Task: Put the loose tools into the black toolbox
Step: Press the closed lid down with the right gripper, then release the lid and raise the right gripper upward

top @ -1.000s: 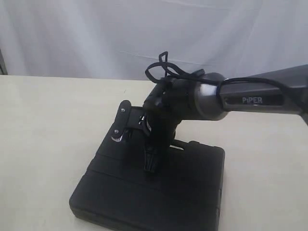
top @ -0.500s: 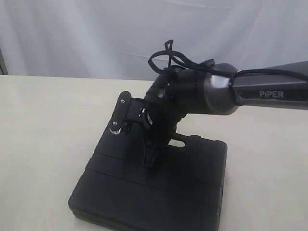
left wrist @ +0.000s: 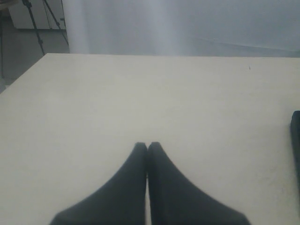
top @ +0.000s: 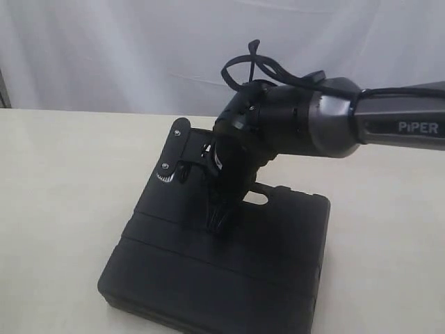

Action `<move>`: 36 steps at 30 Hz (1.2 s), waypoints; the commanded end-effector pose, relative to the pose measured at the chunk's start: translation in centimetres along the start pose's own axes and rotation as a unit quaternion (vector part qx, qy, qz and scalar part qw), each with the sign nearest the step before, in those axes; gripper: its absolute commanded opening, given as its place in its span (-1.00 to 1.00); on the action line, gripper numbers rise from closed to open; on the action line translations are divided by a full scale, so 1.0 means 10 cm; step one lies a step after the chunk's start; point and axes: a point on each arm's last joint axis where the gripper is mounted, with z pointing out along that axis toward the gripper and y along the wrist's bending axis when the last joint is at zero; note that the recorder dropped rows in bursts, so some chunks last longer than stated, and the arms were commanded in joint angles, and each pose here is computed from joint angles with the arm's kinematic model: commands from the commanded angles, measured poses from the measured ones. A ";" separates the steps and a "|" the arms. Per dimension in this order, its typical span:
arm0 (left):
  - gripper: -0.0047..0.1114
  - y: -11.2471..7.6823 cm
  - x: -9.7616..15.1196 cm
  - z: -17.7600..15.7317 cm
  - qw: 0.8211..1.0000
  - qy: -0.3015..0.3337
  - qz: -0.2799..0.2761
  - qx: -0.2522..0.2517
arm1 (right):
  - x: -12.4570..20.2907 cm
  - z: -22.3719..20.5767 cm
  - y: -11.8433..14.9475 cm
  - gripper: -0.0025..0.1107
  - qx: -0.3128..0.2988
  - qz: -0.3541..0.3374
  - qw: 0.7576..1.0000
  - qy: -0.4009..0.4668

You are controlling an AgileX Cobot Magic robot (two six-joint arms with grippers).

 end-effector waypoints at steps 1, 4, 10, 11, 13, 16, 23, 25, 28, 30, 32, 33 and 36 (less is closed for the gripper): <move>-0.92 0.00 0.00 0.00 1.000 -0.002 -0.002 0.002 | 0.00 -0.04 -0.04 -0.05 0.010 -0.001 1.000 -0.001; -0.92 0.00 0.00 0.00 1.000 -0.002 -0.002 0.002 | 0.01 -0.04 -0.04 0.16 0.009 -0.001 1.000 0.000; -0.92 0.00 0.00 0.00 1.000 -0.002 -0.002 0.002 | 0.01 -0.04 -0.04 0.42 0.009 -0.001 1.000 0.004; -0.92 0.00 0.00 0.00 1.000 -0.002 -0.002 0.002 | 0.01 -0.04 -0.04 0.42 0.009 -0.001 1.000 0.004; -0.92 0.00 0.00 0.00 1.000 -0.002 -0.002 0.002 | 0.02 -0.04 -0.04 0.42 0.008 0.000 1.000 0.006; -0.92 0.00 0.00 0.00 1.000 -0.002 -0.002 0.002 | 0.03 -0.04 -0.02 0.41 0.000 0.008 1.000 0.013; -0.92 0.00 0.00 0.00 1.000 -0.002 -0.002 0.002 | 0.08 -0.05 -0.07 0.39 -0.047 0.042 0.998 0.021; -0.92 0.00 0.00 0.00 1.000 -0.002 -0.002 0.002 | 0.07 -0.07 -0.12 0.39 -0.063 0.052 0.997 0.011; -0.92 0.00 0.00 0.00 1.000 -0.002 -0.002 0.002 | 0.06 -0.10 -0.19 0.39 -0.067 0.051 0.996 -0.003; -0.92 0.00 0.00 0.00 1.000 -0.002 -0.002 0.002 | 0.06 -0.11 -0.21 0.39 -0.068 0.051 0.996 -0.001; -0.92 0.00 0.00 0.00 1.000 -0.002 -0.002 0.002 | 0.07 -0.13 -0.22 0.39 -0.074 0.045 0.996 0.011; -0.92 0.00 0.00 0.00 1.000 -0.002 -0.002 0.002 | 0.09 -0.14 -0.22 0.39 -0.086 0.046 0.995 0.016; -0.92 0.00 0.00 0.00 1.000 -0.002 -0.002 0.002 | 0.15 -0.14 -0.27 0.39 -0.146 0.082 0.986 0.000</move>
